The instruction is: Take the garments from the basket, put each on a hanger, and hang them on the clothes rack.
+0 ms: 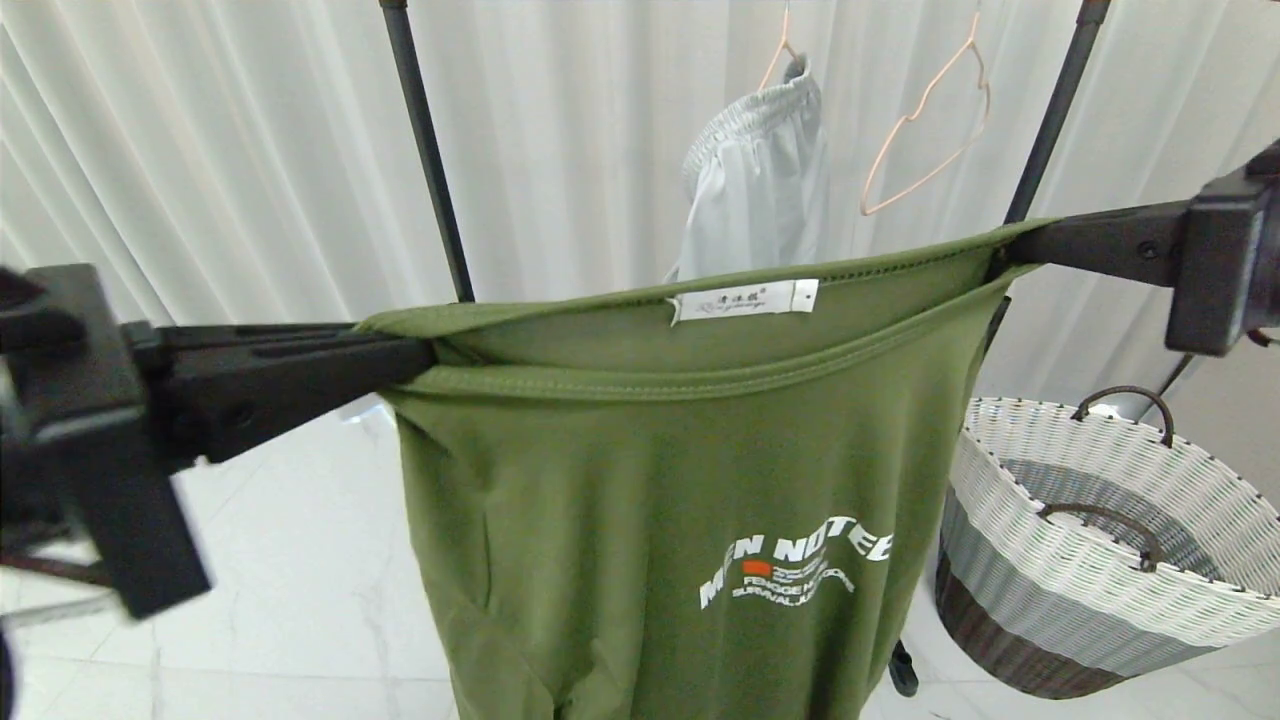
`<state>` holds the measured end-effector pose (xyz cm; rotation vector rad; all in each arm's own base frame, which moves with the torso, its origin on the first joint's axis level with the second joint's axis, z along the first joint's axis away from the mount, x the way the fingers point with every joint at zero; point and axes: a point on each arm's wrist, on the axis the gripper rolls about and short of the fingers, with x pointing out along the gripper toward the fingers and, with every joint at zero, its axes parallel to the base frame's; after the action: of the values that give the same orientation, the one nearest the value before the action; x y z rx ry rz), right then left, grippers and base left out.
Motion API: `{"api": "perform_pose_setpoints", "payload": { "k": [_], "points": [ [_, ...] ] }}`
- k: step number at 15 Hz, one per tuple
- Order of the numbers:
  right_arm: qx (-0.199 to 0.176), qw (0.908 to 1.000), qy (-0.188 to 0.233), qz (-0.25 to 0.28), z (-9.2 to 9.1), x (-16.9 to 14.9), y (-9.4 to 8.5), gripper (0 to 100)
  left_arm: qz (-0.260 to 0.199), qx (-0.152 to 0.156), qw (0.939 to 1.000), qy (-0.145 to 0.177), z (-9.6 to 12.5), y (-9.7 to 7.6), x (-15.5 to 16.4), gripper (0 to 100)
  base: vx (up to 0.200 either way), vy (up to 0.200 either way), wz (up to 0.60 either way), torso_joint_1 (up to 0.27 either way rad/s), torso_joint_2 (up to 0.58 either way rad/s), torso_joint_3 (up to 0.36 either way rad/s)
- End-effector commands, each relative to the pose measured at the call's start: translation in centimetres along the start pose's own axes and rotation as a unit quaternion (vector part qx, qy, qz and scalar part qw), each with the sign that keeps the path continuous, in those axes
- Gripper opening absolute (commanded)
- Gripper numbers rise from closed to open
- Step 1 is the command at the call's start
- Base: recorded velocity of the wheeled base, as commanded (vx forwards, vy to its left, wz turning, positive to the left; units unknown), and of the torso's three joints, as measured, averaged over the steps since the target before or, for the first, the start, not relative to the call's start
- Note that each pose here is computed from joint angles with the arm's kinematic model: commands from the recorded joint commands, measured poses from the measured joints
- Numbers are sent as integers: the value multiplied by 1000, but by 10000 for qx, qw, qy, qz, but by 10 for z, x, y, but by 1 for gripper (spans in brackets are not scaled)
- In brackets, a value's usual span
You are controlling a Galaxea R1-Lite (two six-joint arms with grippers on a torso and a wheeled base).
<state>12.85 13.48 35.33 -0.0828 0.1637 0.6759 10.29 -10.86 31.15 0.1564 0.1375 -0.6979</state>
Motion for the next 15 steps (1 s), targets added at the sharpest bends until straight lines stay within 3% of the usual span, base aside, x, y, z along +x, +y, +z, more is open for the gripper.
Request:
{"api": "perform_pose_setpoints", "payload": {
  "k": [1, 4, 15],
  "points": [
    [19, 9999, -142, 53, -1, -19, -1, 0, 579, -87, 9981, 214, 1, 10, 44, 0, 0, 0, 0, 0, 0, 0],
    [-38, 9997, 20, 256, -12, -18, 6, 0, 519, -107, 9983, 228, -1, 7, 46, 0, 0, 0, 0, 0, 0, 0],
    [-59, 9995, 79, 300, -13, -15, 8, 0, 764, -99, 9969, 185, -2, 13, 44, 0, 0, 0, 0, 0, 0, 0]
  ]
}}
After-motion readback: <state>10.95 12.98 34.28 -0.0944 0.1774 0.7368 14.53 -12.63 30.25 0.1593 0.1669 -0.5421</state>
